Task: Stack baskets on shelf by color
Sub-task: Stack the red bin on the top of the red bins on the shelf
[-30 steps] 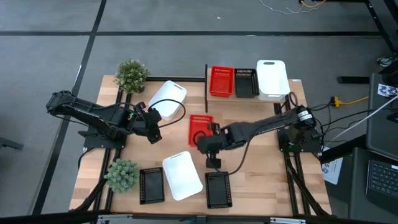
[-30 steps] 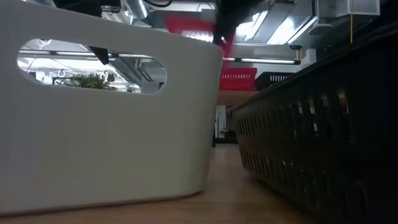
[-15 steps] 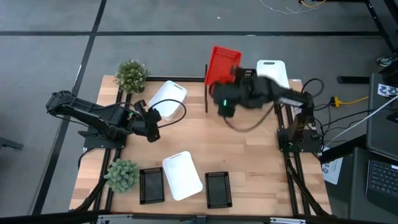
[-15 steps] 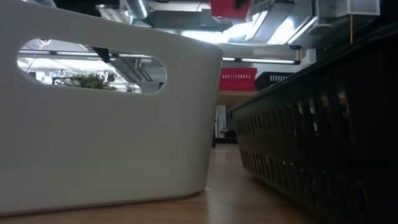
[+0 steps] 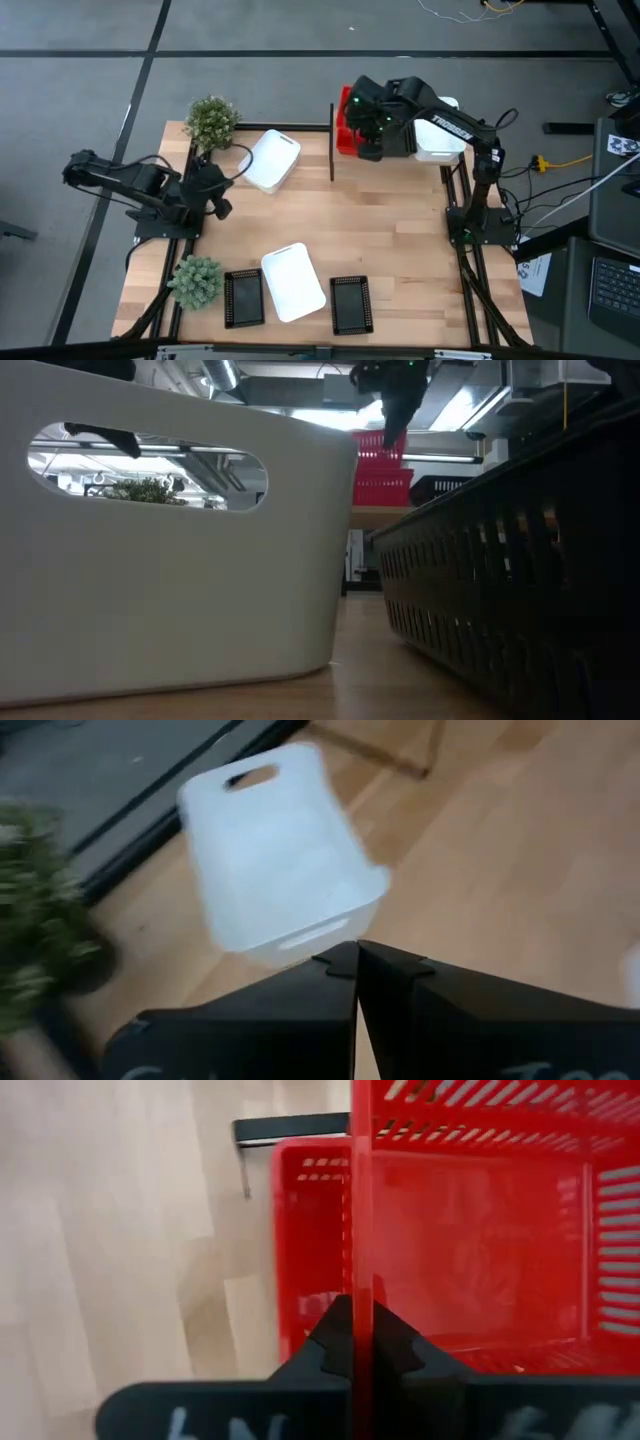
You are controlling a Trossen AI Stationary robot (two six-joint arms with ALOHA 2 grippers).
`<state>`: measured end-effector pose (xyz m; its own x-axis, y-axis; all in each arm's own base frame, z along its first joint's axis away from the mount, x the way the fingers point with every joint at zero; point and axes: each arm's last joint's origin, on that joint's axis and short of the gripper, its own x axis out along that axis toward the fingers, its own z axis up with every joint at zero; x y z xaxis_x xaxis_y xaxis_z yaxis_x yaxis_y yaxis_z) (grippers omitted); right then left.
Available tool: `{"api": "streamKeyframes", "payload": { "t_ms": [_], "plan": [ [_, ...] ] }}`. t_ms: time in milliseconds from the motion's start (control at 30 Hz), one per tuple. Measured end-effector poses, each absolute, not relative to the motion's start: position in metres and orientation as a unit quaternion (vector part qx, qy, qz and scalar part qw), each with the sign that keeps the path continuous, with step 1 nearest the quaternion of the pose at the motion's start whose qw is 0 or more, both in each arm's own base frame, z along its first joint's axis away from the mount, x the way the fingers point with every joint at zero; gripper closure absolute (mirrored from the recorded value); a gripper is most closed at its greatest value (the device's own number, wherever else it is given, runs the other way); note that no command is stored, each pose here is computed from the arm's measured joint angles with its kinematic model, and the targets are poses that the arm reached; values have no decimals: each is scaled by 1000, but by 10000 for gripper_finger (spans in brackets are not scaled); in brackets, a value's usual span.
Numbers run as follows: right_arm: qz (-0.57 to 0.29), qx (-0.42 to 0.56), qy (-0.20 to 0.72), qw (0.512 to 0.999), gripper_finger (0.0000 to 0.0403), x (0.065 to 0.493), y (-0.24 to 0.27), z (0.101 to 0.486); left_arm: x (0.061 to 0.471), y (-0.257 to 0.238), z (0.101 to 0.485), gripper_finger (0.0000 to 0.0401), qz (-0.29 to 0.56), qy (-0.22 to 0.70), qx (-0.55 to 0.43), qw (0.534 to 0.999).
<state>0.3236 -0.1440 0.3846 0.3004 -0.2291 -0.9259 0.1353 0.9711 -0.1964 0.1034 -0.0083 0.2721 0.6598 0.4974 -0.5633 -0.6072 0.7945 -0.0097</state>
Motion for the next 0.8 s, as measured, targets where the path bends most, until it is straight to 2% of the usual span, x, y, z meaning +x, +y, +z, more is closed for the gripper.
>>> {"api": "streamKeyframes", "payload": {
  "t_ms": [200, 533, 800],
  "plan": [
    [-74, -28, 591, 803, 403, 328, -144, 367, 98, -7, 261, 401, 287, 239, -106, 922],
    [-53, -40, 615, 786, 400, 326, -145, 355, 98, -7, 260, 401, 284, 237, -104, 923],
    [-36, -59, 618, 783, 344, 325, -145, 355, 99, -7, 261, 401, 283, 230, -108, 925]
  ]
}}
